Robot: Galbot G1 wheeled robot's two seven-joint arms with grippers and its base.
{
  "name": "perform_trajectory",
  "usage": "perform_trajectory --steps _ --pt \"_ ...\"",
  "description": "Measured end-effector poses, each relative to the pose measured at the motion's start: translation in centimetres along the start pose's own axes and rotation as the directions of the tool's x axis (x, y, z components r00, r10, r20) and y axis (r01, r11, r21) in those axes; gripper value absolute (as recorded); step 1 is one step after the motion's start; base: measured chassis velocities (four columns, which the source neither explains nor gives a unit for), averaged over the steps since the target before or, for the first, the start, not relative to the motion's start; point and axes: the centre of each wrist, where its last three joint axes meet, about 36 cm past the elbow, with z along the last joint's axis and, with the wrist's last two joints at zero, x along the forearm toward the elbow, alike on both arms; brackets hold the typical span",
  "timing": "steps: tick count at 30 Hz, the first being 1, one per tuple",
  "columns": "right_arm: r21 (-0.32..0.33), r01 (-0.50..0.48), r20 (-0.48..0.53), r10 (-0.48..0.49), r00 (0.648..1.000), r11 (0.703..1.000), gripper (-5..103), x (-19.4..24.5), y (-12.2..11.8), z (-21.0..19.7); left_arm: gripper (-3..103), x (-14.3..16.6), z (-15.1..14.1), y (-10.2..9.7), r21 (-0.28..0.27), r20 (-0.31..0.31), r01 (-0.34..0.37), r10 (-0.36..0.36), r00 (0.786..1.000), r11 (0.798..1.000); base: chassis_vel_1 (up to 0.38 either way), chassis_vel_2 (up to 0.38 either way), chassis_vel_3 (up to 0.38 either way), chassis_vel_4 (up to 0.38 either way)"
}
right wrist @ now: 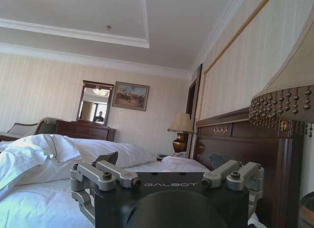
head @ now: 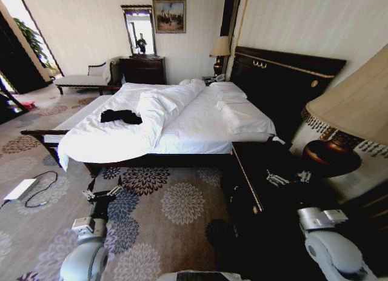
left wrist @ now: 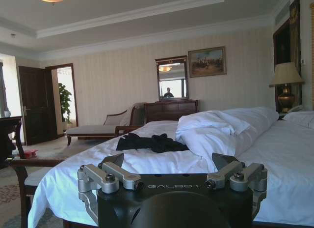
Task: Fold the clothes on the bed.
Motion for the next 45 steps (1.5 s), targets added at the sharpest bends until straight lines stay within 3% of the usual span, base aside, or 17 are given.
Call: perform_trajectory --steps 5,9,10,15,24,45 --pt "0.016 0.001 0.004 -0.001 1.000 1.000 100 0.1 0.0 0.0 100 0.0 -0.2 0.2 0.014 0.040 -0.025 0.024 0.999 1.000 0.000 0.000 0.000 0.000" --pt "0.012 0.005 0.007 -0.005 1.000 1.000 100 0.1 0.1 -0.1 100 -0.2 0.0 0.0 0.067 0.057 -0.135 0.131 0.990 0.989 0.000 0.000 0.000 0.000" --pt "0.012 0.005 0.007 -0.005 1.000 1.000 100 0.1 0.1 -0.1 100 -0.2 0.0 0.0 0.067 0.057 -0.135 0.131 0.990 0.989 0.000 0.000 0.000 0.000" --pt "-0.006 0.010 0.017 -0.010 1.000 1.000 100 0.1 0.2 -0.1 100 -1.0 0.0 0.1 0.098 0.071 -0.254 0.248 0.966 0.962 0.000 0.000 0.000 0.000" --pt "-0.017 0.013 0.022 -0.013 1.000 1.000 100 0.0 0.3 -0.1 100 -0.6 0.0 -0.2 0.119 0.091 -0.279 0.269 0.959 0.953 0.000 0.000 0.000 0.000" --pt "-0.019 0.014 0.035 -0.013 0.999 1.000 100 0.3 0.5 -0.2 100 -0.1 -0.5 0.1 0.104 0.117 -0.264 0.252 0.961 0.959 -0.040 0.040 0.041 -0.039"
